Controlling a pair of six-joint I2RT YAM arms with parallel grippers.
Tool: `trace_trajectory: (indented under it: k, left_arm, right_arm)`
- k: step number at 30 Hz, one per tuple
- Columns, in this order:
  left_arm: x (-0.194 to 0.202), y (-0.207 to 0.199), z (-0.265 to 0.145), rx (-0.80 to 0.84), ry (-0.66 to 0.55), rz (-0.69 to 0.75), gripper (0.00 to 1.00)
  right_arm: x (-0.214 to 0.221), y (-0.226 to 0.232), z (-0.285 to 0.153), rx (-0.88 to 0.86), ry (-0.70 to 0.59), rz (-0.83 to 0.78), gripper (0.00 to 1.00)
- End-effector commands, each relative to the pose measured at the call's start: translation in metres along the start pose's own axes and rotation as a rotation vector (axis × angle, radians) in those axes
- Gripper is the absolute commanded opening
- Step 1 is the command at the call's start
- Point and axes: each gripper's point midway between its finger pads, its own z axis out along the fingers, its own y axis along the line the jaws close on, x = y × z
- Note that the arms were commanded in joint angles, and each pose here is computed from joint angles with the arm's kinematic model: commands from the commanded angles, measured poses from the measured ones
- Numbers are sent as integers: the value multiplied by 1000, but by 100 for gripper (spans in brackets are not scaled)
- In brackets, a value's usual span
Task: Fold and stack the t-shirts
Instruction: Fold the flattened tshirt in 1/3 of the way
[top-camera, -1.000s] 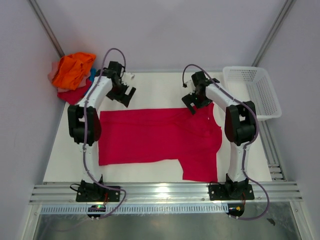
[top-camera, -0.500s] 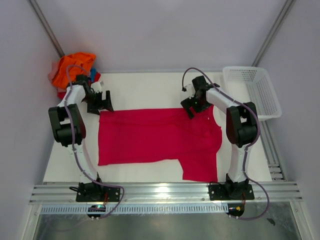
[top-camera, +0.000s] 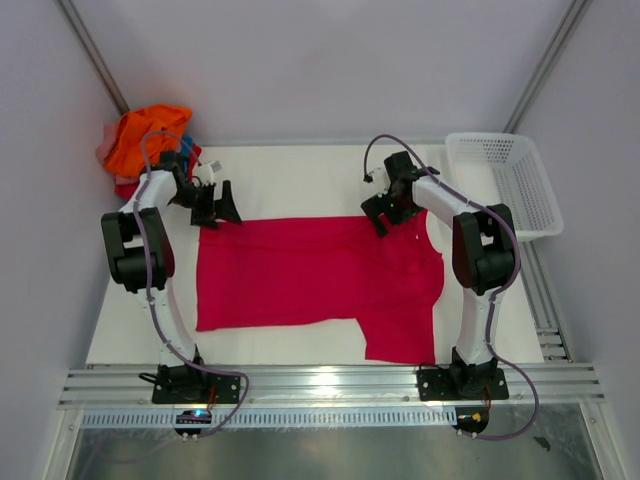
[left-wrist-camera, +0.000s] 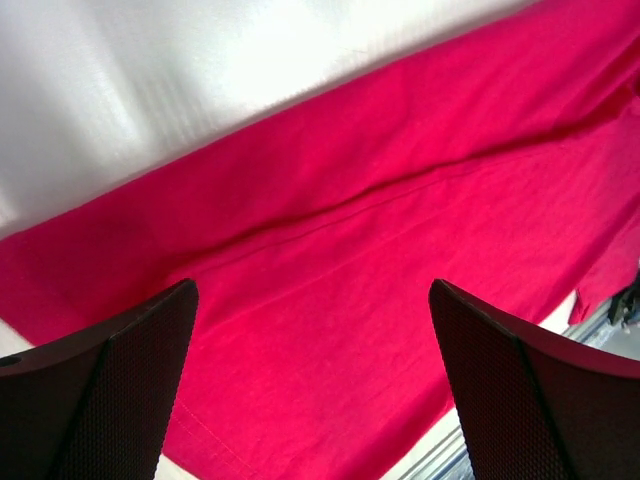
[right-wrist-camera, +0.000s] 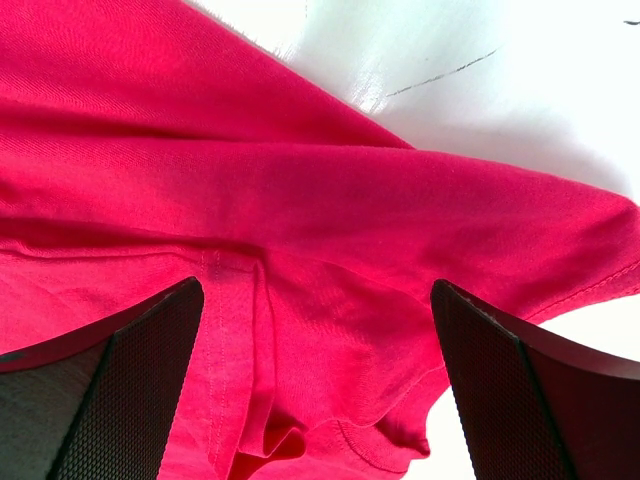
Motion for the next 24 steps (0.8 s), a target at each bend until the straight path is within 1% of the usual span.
trace_trajectory:
  k: [1, 2, 3, 4, 5, 6, 9, 11, 12, 14, 15, 16, 18, 19, 24]
  left_arm:
    - [0, -19, -4, 121, 3, 55, 99]
    - [14, -26, -4, 165, 62, 27, 99]
    - [12, -29, -8, 178, 73, 44, 99]
    - [17, -30, -8, 195, 100, 47, 99]
    - [21, -31, -9, 212, 120, 79, 99]
    - [28, -33, -11, 226, 158, 61, 99]
    - [33, -29, -12, 201, 175, 70, 99]
    - [28, -22, -16, 127, 146, 88, 99]
    - [16, -16, -22, 62, 92, 129, 99]
    - [18, -9, -23, 0, 70, 113, 99]
    - [9, -4, -23, -37, 28, 135, 99]
    - [13, 1, -27, -83, 19, 131, 99]
    - [11, 5, -28, -118, -3, 129, 99]
    - [6, 8, -29, -139, -26, 136, 99]
    - [-12, 23, -40, -245, -68, 117, 99]
  right_arm:
    - [-13, -1, -8, 3, -56, -14, 99]
    - [-13, -1, -8, 4, -56, -14, 99]
    - [-13, -1, -8, 3, -56, -16, 99]
    - [-12, 0, -9, -5, -53, -17, 99]
    - [-12, 1, -8, -8, -51, -17, 99]
    - [-13, 1, -7, -11, -51, -16, 99]
    - [-13, 3, -8, -18, -50, -14, 99]
    - [-12, 3, -8, -18, -47, -14, 99]
    - [-13, 3, -8, -17, -50, -18, 99]
    - [-12, 2, -8, -17, -50, -18, 99]
    - [-11, 3, -7, -19, -44, -18, 99]
    - [-11, 4, -6, -21, -43, -19, 99]
    - [-10, 4, -5, -24, -39, -19, 99]
    - [-9, 3, -5, -24, -36, -19, 99]
    - [-9, 4, -5, -25, -35, -22, 99]
